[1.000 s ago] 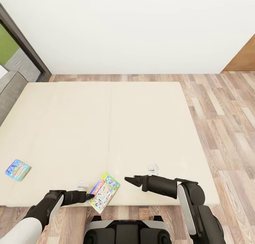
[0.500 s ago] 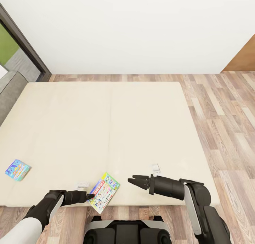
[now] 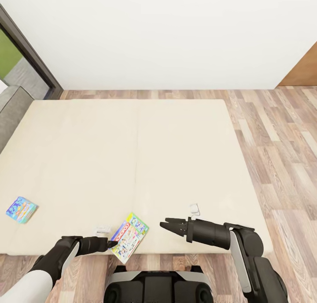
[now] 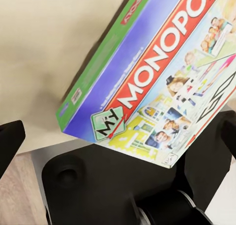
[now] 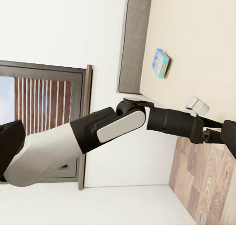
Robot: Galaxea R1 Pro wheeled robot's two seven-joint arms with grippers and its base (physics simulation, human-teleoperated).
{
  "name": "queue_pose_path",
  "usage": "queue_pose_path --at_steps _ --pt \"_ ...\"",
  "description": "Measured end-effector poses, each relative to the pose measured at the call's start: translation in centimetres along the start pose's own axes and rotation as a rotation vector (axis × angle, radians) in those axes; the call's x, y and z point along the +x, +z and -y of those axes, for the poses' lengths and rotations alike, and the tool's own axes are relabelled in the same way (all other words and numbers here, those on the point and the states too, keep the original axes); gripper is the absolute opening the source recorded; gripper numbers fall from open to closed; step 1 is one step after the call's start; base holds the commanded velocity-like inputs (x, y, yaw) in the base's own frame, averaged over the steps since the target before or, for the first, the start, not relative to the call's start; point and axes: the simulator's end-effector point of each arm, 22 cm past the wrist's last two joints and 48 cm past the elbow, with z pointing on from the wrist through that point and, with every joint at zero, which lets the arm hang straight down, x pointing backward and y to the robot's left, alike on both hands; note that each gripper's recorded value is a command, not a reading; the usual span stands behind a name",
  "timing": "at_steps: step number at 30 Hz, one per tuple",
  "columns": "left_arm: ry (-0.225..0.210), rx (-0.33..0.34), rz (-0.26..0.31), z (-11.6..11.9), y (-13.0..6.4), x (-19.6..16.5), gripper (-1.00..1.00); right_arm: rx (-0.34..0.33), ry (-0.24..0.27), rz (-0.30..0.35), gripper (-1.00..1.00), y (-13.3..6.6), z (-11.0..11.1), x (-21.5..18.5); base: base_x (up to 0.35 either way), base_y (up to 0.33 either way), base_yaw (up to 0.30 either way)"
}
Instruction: Put all the toys in the child's room - the three board games (two on the bed and one on the table), the two jigsaw puzzles on the table, and the tennis ball on the table - inside the toy box on the table in the child's room.
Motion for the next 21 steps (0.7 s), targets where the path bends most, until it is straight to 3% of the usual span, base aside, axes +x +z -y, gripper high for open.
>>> queue_pose_path --at_steps 21 --pt "-0.012 0.0 -0.031 -0.4 1.1 1.5 1.0 0.004 0.034 -0.008 1.0 0.2 1.3 0.7 0.001 0.0 0.0"
